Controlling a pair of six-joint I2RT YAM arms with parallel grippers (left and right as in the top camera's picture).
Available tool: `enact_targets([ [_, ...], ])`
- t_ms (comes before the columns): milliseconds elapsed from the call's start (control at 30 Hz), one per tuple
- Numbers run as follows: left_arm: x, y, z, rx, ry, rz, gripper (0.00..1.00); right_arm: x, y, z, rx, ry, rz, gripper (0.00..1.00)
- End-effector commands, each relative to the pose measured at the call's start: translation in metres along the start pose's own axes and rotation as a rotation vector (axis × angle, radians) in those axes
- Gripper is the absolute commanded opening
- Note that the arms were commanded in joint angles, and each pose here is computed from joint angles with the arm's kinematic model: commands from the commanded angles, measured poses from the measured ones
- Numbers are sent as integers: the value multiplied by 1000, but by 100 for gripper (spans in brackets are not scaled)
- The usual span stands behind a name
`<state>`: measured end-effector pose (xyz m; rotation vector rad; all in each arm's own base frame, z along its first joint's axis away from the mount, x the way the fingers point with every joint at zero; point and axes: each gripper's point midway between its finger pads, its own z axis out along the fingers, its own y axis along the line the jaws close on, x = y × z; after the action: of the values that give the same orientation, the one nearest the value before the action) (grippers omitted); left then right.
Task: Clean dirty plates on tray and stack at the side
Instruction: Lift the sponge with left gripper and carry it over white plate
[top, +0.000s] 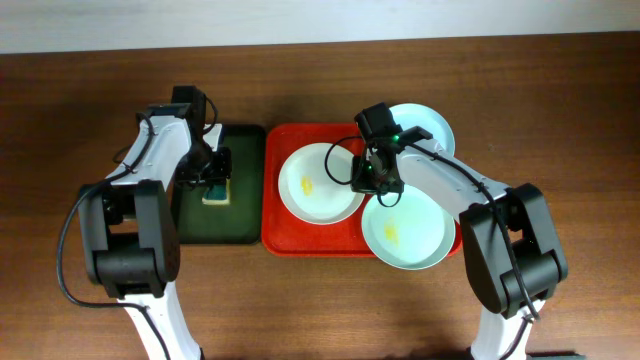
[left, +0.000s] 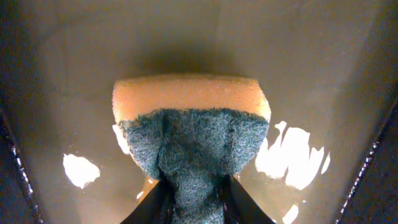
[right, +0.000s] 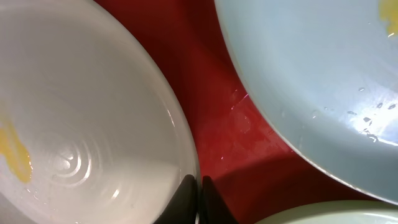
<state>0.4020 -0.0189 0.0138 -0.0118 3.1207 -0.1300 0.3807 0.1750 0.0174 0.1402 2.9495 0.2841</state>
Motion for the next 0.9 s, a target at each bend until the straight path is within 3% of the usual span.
enact_targets([
  [0,10,-3,6,25,24,1,17,9,-2,7,17,24,-2,5],
  [200,9,-4,6,33,21,1,0,9,-2,7,17,24,-2,5],
  [333,9,-5,2,36,17,3,0,9,-2,7,17,24,-3,5],
  [433,-2,-6,-30,27,-78,19,0,9,-2,7,17,26,-2,5],
  [667,-49,-10,-167,-19,-564,51,0,17,-2,8,23,48,-8,4],
  [733,-56,-11,-174,-18,-607,55,0,20,3,9,21,49,-22,4],
  [867,-48,-8,-143,-19,-538,50,0,27,13,10,20,54,-52,4],
])
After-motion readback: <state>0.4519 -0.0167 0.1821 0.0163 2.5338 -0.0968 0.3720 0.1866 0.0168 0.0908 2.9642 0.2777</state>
